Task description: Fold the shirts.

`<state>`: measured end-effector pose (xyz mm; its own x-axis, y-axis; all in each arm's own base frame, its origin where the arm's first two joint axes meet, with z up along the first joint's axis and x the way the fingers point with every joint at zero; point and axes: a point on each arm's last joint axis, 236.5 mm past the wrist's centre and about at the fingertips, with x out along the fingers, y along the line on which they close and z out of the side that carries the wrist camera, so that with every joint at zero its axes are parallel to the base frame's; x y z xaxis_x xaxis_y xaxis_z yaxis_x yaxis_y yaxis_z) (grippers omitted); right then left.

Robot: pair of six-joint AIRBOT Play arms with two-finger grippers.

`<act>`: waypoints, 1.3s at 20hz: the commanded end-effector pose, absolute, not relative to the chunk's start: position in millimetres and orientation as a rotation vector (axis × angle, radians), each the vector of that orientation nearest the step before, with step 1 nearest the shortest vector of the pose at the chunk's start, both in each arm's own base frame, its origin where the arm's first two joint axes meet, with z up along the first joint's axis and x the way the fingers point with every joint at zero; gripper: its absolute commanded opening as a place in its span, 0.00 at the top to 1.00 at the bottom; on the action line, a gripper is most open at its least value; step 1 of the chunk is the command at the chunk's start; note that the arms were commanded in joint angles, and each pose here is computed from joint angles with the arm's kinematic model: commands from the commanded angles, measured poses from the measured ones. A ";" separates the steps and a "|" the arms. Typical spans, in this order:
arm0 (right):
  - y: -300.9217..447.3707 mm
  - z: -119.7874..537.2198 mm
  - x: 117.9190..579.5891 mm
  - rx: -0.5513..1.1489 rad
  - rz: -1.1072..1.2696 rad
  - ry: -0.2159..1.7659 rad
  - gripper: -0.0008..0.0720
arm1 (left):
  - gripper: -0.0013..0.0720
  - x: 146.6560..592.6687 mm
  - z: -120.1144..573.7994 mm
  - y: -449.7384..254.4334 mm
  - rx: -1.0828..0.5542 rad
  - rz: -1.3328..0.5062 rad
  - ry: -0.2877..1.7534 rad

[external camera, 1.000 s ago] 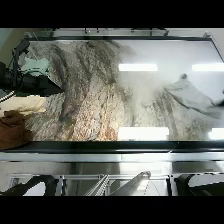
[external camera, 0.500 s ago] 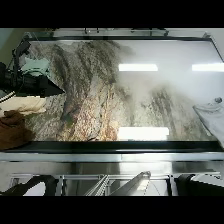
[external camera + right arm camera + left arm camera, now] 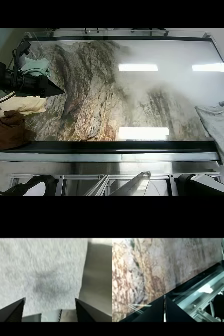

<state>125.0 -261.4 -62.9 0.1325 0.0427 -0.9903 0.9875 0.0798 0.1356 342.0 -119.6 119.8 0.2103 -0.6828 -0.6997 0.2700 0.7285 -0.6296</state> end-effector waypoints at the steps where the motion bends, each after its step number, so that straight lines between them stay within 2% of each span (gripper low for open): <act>1: -251.2 -38.1 127.7 1.233 -1.023 1.128 0.02 | 0.96 342.9 120.2 -119.6 -0.411 -0.689 1.180; 3: -249.4 -8.1 171.4 1.237 -0.886 0.952 0.02 | 0.96 343.1 120.5 -119.7 -0.399 -0.698 1.173; 5: -230.8 38.4 236.4 1.209 -0.601 0.763 0.02 | 0.96 348.6 121.3 -118.6 -0.387 -0.695 1.146; 8: -166.7 123.1 314.0 1.144 -0.130 0.546 0.02 | 0.96 359.5 132.8 -116.3 -0.372 -0.680 1.093; 10: -102.6 182.5 341.1 1.060 0.217 0.434 0.02 | 0.96 364.0 151.7 -116.1 -0.342 -0.687 1.049; 13: -6.9 217.0 338.0 0.927 0.573 0.460 0.02 | 0.96 351.3 171.7 -121.2 -0.303 -0.699 0.993; 19: 148.1 210.5 283.0 0.608 1.015 0.582 0.03 | 0.96 256.2 133.1 -160.6 -0.295 -0.779 1.073; 20: 162.4 200.6 276.4 0.566 1.030 0.618 0.12 | 0.96 245.7 126.3 -163.4 -0.300 -0.780 1.081; 21: 171.8 192.6 275.4 0.547 1.025 0.648 0.49 | 0.96 237.3 122.6 -165.5 -0.303 -0.780 1.075; 22: 177.4 189.1 278.0 0.549 1.013 0.662 0.55 | 0.96 232.9 121.0 -166.2 -0.302 -0.776 1.060; 26: 187.2 188.5 280.1 0.556 1.025 0.663 0.55 | 0.96 224.2 132.2 -165.6 -0.301 -0.759 1.001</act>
